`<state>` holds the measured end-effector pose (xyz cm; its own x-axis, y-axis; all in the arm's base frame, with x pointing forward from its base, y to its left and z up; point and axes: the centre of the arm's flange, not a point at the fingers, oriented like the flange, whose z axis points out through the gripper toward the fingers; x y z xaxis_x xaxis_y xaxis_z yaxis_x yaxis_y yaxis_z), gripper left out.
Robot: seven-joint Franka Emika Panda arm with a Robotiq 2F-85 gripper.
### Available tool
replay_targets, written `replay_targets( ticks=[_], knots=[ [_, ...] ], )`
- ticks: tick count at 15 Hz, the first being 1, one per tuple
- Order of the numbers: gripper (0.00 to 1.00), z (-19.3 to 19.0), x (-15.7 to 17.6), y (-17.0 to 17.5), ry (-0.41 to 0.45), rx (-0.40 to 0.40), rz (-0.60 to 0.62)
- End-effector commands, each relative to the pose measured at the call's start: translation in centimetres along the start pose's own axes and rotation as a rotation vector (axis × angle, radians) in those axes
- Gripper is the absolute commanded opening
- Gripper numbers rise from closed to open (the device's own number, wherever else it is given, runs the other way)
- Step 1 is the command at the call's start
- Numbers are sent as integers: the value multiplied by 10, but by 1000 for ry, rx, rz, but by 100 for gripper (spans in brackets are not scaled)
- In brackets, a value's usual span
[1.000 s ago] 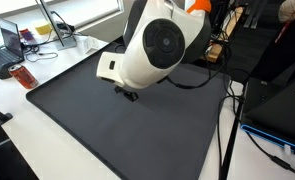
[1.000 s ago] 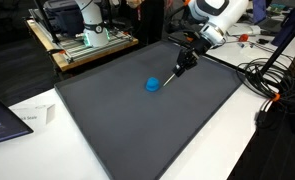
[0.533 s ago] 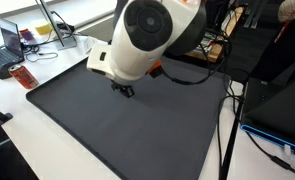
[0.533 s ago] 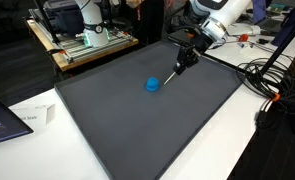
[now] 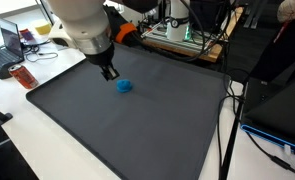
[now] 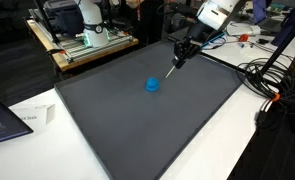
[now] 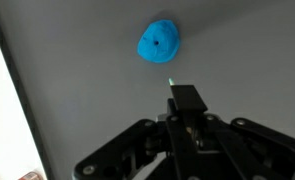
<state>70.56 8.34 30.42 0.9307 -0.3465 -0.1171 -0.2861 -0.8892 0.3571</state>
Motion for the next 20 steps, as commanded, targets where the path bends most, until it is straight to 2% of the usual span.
replay_targets(
  ticks=[1, 4, 9, 14, 20],
  knots=[
    [3, -5, -3, 41, -67, 154, -45],
    [3, -1, 1, 72, -102, 257, -74],
    [3, 9, 5, 126, -109, 424, -118],
    [3, 25, 4, 177, -102, 573, -165],
    [3, 48, 0, 223, -68, 724, -205]
  ],
)
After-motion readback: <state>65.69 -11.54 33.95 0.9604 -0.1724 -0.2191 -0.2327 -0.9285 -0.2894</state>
